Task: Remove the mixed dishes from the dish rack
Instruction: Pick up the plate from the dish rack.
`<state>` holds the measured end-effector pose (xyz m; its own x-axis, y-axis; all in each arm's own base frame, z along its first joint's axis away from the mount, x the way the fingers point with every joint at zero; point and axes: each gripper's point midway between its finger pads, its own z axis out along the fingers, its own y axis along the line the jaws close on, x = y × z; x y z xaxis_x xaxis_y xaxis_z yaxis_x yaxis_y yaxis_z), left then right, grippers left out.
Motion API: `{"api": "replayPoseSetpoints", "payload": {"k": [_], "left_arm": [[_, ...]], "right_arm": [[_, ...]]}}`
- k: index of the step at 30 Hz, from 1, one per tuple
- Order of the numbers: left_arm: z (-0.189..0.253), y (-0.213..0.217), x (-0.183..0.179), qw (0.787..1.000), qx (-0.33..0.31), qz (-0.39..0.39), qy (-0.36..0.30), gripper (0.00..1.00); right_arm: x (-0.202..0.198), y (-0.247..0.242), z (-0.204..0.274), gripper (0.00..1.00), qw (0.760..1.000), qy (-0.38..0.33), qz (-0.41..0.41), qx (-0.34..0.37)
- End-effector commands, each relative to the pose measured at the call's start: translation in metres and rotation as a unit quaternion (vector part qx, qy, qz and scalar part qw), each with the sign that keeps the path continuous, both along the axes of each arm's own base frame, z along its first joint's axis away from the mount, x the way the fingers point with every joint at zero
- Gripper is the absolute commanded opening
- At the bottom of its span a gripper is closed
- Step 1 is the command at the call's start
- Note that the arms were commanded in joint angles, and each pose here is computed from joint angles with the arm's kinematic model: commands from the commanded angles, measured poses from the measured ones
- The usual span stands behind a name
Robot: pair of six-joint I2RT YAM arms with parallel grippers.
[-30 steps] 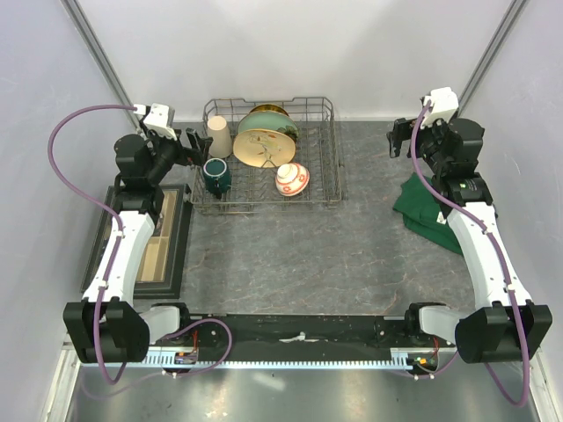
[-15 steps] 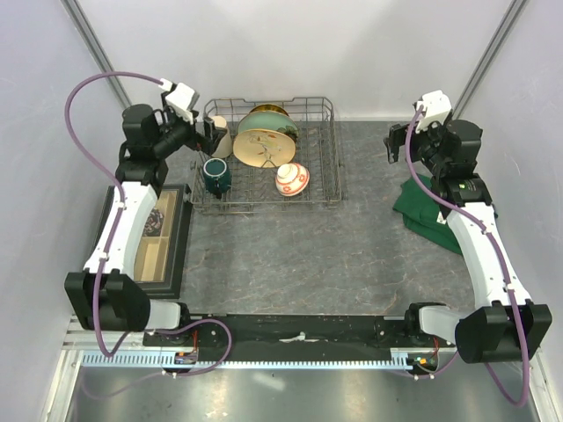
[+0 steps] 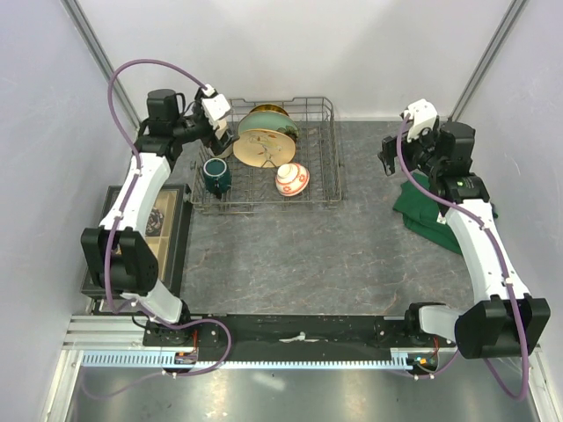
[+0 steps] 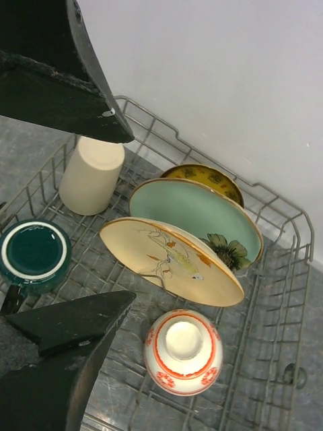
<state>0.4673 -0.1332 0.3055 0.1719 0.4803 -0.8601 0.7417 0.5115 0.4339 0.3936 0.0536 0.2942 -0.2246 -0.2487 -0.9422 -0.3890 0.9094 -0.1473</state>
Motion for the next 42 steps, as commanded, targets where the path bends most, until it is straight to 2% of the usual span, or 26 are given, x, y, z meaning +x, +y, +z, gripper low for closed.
{"api": "replayPoseSetpoints", "payload": {"k": [1, 12, 20, 28, 32, 42], "left_arm": [[0.013, -0.020, 0.005, 0.991, 0.040, -0.097, -0.083, 0.96], [-0.022, -0.029, 0.054, 0.973, 0.114, -0.137, -0.144, 0.93], [-0.047, -0.040, 0.071, 0.964, 0.126, -0.175, -0.157, 0.93], [-0.073, -0.051, 0.077, 0.960, 0.138, -0.197, -0.144, 0.91], [-0.090, -0.055, 0.078, 0.959, 0.148, -0.203, -0.133, 0.84], [-0.108, -0.059, 0.073, 0.958, 0.149, -0.213, -0.117, 0.77]], "right_arm": [[0.001, 0.002, 0.005, 0.98, 1.000, -0.006, 0.018, -0.015], [0.005, 0.005, -0.030, 0.98, 0.999, 0.040, 0.028, -0.017], [0.008, 0.001, -0.054, 0.98, 0.997, 0.066, 0.024, -0.030], [0.010, 0.001, -0.074, 0.98, 0.995, 0.087, 0.030, -0.036], [0.009, 0.003, -0.085, 0.98, 0.994, 0.096, 0.038, -0.032], [0.009, 0.004, -0.097, 0.98, 0.993, 0.105, 0.043, -0.036]]}}
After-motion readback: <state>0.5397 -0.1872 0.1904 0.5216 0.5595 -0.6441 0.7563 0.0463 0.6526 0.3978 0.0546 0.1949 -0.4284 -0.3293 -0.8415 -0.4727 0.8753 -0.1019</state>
